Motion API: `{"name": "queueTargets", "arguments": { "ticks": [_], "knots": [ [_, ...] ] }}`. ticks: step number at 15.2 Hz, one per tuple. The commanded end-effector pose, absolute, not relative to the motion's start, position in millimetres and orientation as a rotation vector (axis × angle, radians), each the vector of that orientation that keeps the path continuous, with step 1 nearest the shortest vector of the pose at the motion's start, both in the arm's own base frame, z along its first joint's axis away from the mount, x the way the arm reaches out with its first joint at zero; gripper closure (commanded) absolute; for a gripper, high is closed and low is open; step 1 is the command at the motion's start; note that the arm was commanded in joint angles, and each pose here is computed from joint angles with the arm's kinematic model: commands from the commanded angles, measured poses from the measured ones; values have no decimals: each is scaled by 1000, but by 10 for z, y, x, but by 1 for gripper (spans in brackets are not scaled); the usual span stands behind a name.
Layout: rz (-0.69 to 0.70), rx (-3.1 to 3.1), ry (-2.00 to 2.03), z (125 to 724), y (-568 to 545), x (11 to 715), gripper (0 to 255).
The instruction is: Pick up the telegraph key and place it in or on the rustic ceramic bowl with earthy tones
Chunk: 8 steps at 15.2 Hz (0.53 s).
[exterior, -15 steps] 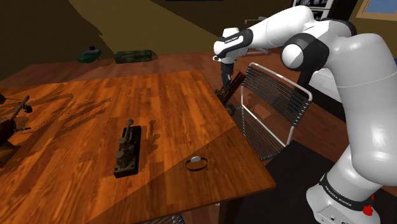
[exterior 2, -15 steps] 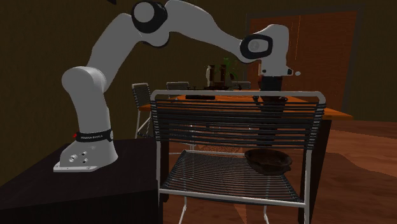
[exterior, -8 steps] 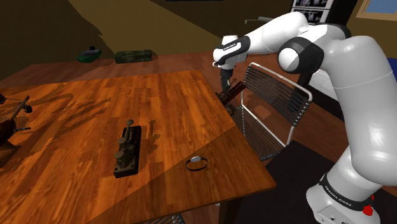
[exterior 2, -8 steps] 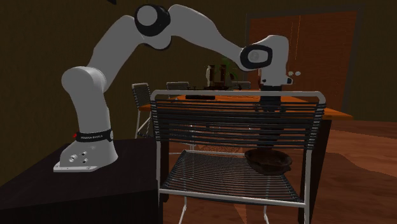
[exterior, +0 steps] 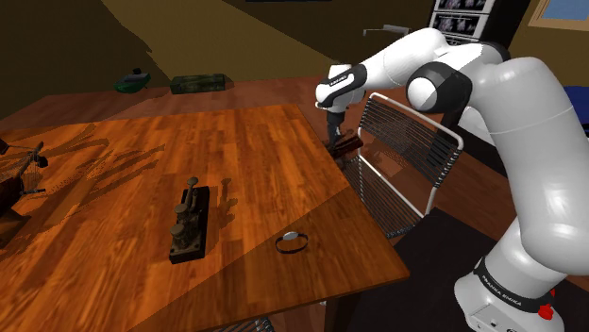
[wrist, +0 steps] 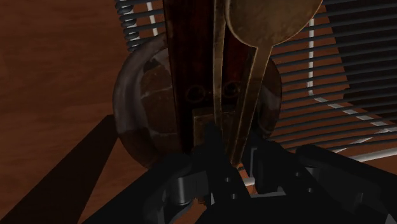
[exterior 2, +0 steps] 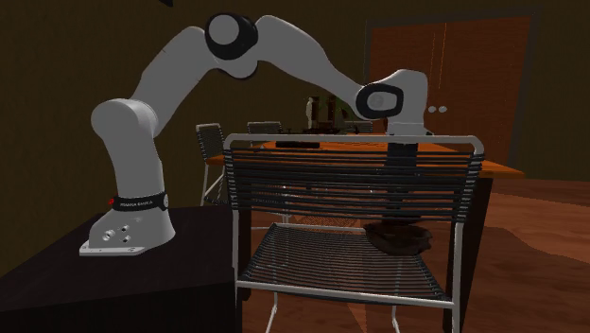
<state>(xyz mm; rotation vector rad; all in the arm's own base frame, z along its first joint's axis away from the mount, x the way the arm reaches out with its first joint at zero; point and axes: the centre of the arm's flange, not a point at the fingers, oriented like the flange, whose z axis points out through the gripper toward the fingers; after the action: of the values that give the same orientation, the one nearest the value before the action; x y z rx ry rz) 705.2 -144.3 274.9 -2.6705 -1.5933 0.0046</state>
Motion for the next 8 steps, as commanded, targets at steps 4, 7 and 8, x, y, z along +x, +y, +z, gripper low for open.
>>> {"name": "queueTargets", "arguments": {
  "ticks": [4,7,8],
  "knots": [
    [4,-2671,-1594,2695,-1435,7056,255],
    [4,-2671,-1594,2695,-1435,7056,255],
    [4,-2671,-1594,2695,-1434,7055,0]
  ]
}}
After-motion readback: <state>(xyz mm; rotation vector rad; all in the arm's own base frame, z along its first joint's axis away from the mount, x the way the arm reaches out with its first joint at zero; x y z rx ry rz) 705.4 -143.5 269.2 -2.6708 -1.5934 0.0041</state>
